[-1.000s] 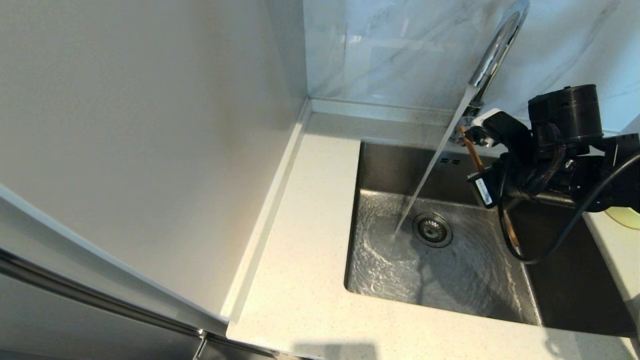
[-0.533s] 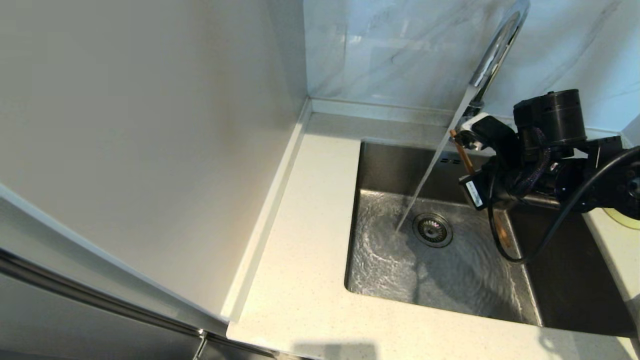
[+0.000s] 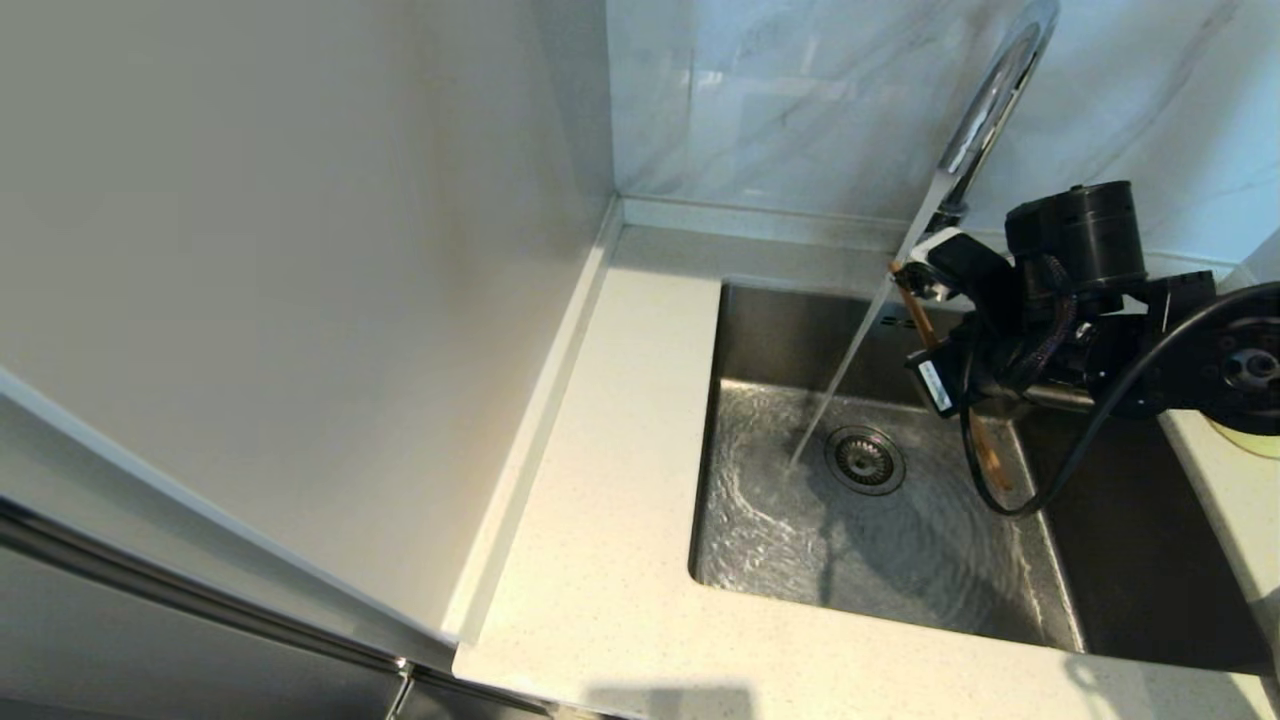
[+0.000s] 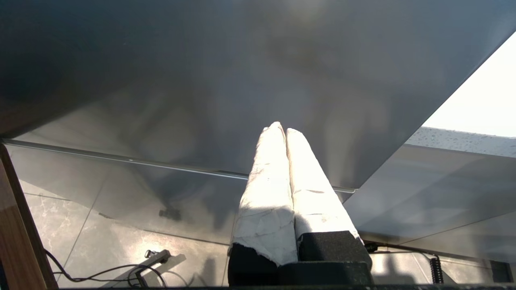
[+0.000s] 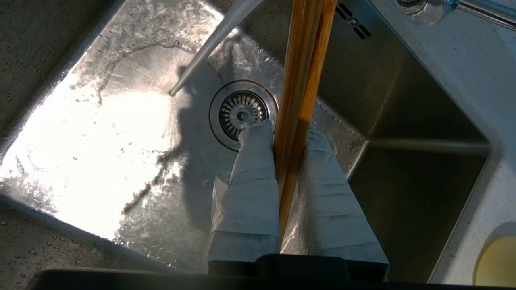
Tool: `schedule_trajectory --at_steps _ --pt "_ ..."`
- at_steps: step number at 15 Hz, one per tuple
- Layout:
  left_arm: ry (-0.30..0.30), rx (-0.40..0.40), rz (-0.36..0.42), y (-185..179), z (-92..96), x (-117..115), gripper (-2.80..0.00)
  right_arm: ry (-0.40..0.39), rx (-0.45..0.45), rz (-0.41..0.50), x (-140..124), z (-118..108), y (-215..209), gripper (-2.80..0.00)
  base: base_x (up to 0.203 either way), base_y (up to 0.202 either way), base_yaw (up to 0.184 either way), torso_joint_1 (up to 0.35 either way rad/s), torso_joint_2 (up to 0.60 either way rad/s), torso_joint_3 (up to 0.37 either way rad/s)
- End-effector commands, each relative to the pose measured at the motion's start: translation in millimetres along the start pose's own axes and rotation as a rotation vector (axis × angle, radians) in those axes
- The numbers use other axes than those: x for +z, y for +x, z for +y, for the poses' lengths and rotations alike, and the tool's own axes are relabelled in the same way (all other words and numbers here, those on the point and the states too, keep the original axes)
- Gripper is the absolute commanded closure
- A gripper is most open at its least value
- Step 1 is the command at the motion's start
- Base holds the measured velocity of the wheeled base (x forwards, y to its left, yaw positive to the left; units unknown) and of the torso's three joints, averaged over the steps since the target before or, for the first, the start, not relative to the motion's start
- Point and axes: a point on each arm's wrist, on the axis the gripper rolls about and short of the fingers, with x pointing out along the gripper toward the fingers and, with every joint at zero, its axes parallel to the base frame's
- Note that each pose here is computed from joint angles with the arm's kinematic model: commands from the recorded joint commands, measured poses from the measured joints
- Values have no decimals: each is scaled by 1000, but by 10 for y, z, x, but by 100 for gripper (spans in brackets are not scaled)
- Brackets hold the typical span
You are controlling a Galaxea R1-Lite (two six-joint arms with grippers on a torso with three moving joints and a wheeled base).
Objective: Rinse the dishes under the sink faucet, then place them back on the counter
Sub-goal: Rinse the chopsticks
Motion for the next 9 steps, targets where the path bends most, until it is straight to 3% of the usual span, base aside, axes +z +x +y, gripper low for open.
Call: schedule_trajectory --at_steps 1,9 --pt "0 0 0 0 0 0 0 -5 1 9 -9 20 43 0 0 0 0 0 0 0" --pt "0 0 0 0 0 0 0 0 -18 11 3 -3 58 0 0 0 0 0 0 0"
